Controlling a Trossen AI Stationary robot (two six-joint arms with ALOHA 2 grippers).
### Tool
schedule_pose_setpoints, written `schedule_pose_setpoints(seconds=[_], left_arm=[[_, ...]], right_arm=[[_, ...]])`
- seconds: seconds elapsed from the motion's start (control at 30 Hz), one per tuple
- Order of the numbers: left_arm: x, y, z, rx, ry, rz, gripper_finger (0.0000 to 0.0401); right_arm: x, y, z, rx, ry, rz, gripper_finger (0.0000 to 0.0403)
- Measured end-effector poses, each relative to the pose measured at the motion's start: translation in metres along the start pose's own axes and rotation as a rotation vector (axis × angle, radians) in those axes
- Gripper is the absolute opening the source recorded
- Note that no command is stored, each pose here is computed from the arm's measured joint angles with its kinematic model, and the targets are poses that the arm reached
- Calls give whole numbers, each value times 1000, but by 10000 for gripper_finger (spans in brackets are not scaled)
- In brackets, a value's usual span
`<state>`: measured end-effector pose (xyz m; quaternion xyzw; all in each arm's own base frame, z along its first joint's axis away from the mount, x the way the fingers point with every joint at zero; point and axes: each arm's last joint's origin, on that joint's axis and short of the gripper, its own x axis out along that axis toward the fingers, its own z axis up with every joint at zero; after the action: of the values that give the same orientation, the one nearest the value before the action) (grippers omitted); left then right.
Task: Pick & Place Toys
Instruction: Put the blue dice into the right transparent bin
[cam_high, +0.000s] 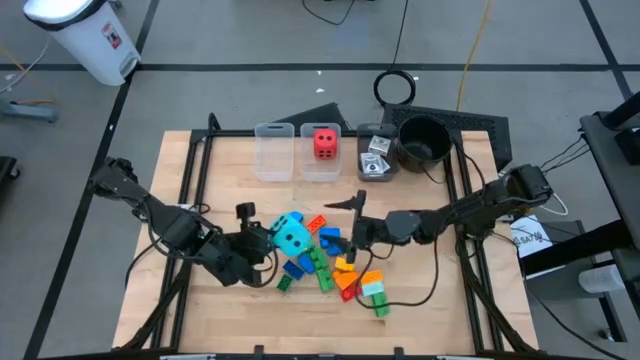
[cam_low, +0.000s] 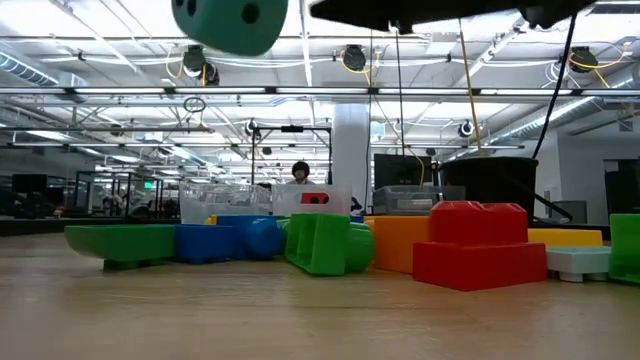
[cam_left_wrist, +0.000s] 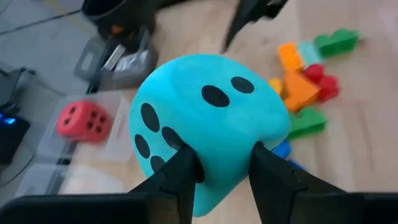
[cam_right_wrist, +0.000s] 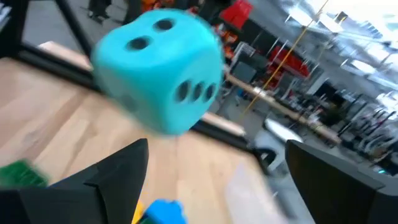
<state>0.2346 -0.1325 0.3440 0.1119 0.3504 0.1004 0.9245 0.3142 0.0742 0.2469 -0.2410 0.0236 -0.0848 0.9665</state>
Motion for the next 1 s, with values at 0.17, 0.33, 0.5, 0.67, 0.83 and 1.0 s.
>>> schedule_pose_setpoints(seconds=[0.17, 0.33, 0.5, 0.67, 0.83, 1.0], left_arm=[[-1, -2, 7, 15, -55, -20, 119], [-2, -3, 14, 23, -111, -41, 110], [-2, -3, 21, 32, -166, -63, 85], [-2, 1, 27, 35, -204, -98, 67], [2, 3, 30, 32, -209, -118, 22], [1, 3, 32, 45, -225, -126, 10]], right_arm=[[10, 7, 4, -14, -60, 122, 354], [19, 11, 4, -14, -170, 114, 353], [33, 21, 0, -96, -315, 147, 348], [51, 28, 3, -107, -309, 139, 302], [56, 32, 3, -147, -308, 126, 208], [56, 31, 5, -140, -323, 126, 202]])
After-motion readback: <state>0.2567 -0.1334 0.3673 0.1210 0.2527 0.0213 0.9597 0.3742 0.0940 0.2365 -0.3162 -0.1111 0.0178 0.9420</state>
